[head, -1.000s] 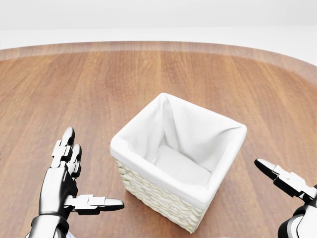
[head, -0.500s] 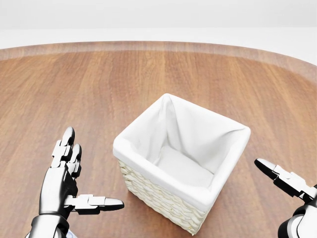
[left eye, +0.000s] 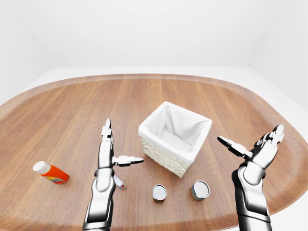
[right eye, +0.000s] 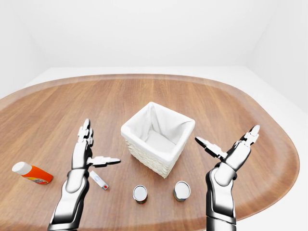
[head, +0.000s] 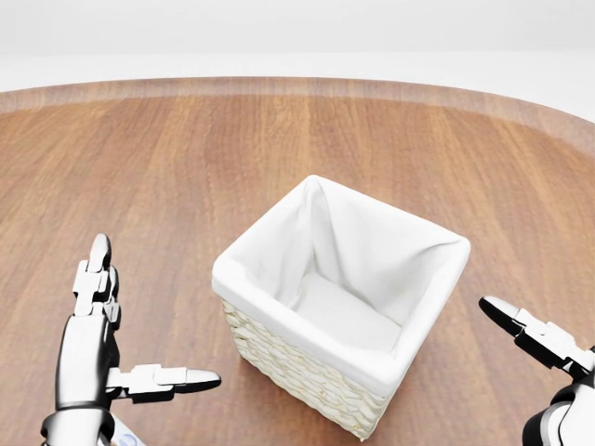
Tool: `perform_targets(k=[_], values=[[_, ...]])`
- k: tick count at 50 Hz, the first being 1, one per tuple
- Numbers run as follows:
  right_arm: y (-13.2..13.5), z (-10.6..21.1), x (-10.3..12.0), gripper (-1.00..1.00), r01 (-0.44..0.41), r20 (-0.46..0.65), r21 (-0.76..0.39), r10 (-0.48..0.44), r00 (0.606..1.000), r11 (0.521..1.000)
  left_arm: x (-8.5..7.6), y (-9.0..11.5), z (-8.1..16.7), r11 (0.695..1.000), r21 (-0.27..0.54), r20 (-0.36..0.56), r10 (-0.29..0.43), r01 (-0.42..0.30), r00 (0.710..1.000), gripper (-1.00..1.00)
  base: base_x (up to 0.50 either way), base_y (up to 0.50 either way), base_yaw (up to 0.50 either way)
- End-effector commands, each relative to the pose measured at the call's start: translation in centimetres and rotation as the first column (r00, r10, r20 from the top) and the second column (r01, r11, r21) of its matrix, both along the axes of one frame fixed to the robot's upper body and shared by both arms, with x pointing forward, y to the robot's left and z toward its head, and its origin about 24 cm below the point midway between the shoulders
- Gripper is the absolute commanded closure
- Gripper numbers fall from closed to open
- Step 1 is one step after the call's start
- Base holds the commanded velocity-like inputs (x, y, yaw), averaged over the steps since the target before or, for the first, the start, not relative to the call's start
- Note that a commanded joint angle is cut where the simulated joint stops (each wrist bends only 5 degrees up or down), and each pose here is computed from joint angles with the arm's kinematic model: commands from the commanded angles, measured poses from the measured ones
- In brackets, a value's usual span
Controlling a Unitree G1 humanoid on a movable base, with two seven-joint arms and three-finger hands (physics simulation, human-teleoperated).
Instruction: Pick up the alphabet soup and the cream cheese box, and put them in the basket.
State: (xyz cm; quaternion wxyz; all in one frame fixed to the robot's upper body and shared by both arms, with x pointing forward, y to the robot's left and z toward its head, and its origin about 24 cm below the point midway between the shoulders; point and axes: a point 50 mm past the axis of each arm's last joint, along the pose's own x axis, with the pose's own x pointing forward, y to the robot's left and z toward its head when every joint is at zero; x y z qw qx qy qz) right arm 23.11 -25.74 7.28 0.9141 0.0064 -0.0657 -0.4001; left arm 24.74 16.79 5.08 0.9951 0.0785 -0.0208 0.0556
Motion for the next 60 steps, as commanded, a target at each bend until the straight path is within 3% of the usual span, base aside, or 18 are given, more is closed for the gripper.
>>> perform_targets(k=[1,5,7,10,12,14,16,21,23,27,31,32,34,39,46,49,54,60], values=[[0.0,0.0,0.0,-1.00,0.000,0.002,0.005,0.000,1.000,1.000,-1.0,0.6,1.2,0.976,0.198,0.058,0.082,-0.092,0.995,-1.00,0.00,0.00,0.00],[0.0,0.0,0.0,-1.00,0.000,0.001,0.002,0.000,1.000,1.000,-1.5,0.8,1.1,0.952,0.282,0.024,0.117,-0.119,0.993,-1.00,0.00,0.00,0.00],[0.0,0.1,-0.1,-1.00,0.001,0.004,0.004,-0.001,1.000,1.000,-1.7,0.8,1.2,0.911,0.393,0.031,0.120,-0.123,0.992,-1.00,0.00,0.00,0.00],[0.0,0.2,-0.1,-1.00,0.001,0.003,0.002,-0.001,1.000,1.000,-1.9,0.9,1.2,0.875,0.465,0.044,0.127,-0.133,0.991,-1.00,0.00,0.00,0.00],[0.0,0.1,-0.1,-1.00,0.002,0.003,0.000,-0.002,1.000,1.000,-2.0,1.2,1.0,0.824,0.543,0.057,0.160,-0.165,0.986,-1.00,0.00,0.00,0.00],[0.0,0.1,-0.1,-1.00,0.002,0.001,0.000,-0.002,1.000,1.000,-2.2,1.2,1.3,0.824,0.542,0.049,0.164,-0.164,0.985,-1.00,0.00,0.00,0.00],[0.0,0.2,-0.1,-1.00,0.001,0.002,0.000,-0.001,1.000,1.000,-2.4,1.3,2.4,0.758,0.615,0.115,0.184,-0.216,0.976,-1.00,0.00,0.00,0.00],[0.0,0.1,-0.1,-1.00,0.002,0.003,0.002,-0.002,1.000,1.000,-2.3,1.1,3.6,0.687,0.687,0.166,0.168,-0.236,0.972,-1.00,0.00,0.00,0.00],[0.0,0.1,-0.1,-1.00,0.002,0.003,0.005,-0.002,1.000,1.000,-2.3,1.0,3.8,0.685,0.688,0.171,0.165,-0.238,0.971,-1.00,0.00,0.00,0.00],[0.0,0.1,-0.1,-1.00,0.002,0.002,0.004,-0.002,1.000,1.000,-2.7,0.9,3.9,0.542,0.793,0.224,0.167,-0.279,0.960,-1.00,0.00,0.00,0.00],[0.0,0.2,-0.2,-1.00,0.003,0.005,0.003,-0.003,1.000,1.000,-3.1,0.7,4.4,0.478,0.825,0.253,0.163,-0.301,0.954,-1.00,0.00,0.00,0.00],[0.0,0.2,-0.2,-1.00,0.004,0.008,0.004,-0.004,1.000,1.000,-3.1,0.7,4.9,0.439,0.839,0.280,0.156,-0.320,0.947,-1.00,0.00,0.00,0.00],[0.0,0.2,-0.2,-1.00,0.003,0.007,0.001,-0.003,1.000,1.000,-3.2,0.7,5.5,0.403,0.848,0.308,0.152,-0.343,0.939,-1.00,0.00,0.00,0.00],[0.0,0.2,-0.2,-1.00,0.003,0.006,0.000,-0.003,1.000,1.000,-3.1,0.8,5.9,0.327,0.880,0.315,0.144,-0.345,0.938,-1.00,0.00,0.00,0.00],[0.0,0.2,-0.2,-1.00,0.003,0.008,-0.003,-0.003,1.000,1.000,-3.7,-0.1,5.9,0.262,0.920,0.275,0.101,-0.292,0.956,-1.00,0.00,0.00,0.00],[0.0,0.2,-0.2,-1.00,0.003,0.008,-0.003,-0.003,1.000,1.000,-3.7,-0.3,6.0,0.282,0.915,0.274,0.094,-0.290,0.957,-1.00,0.00,0.00,0.00],[0.0,0.1,-0.1,-1.00,0.003,0.008,-0.006,-0.003,1.000,1.000,-3.7,-0.4,6.2,0.206,0.932,0.291,0.066,-0.299,0.954,-1.00,0.00,0.00,0.00],[0.0,0.3,-0.2,-1.00,0.004,0.010,-0.026,-0.004,1.000,1.000,-3.7,-0.4,6.5,0.207,0.933,0.286,0.067,-0.294,0.956,-1.00,0.00,0.00,0.00]])
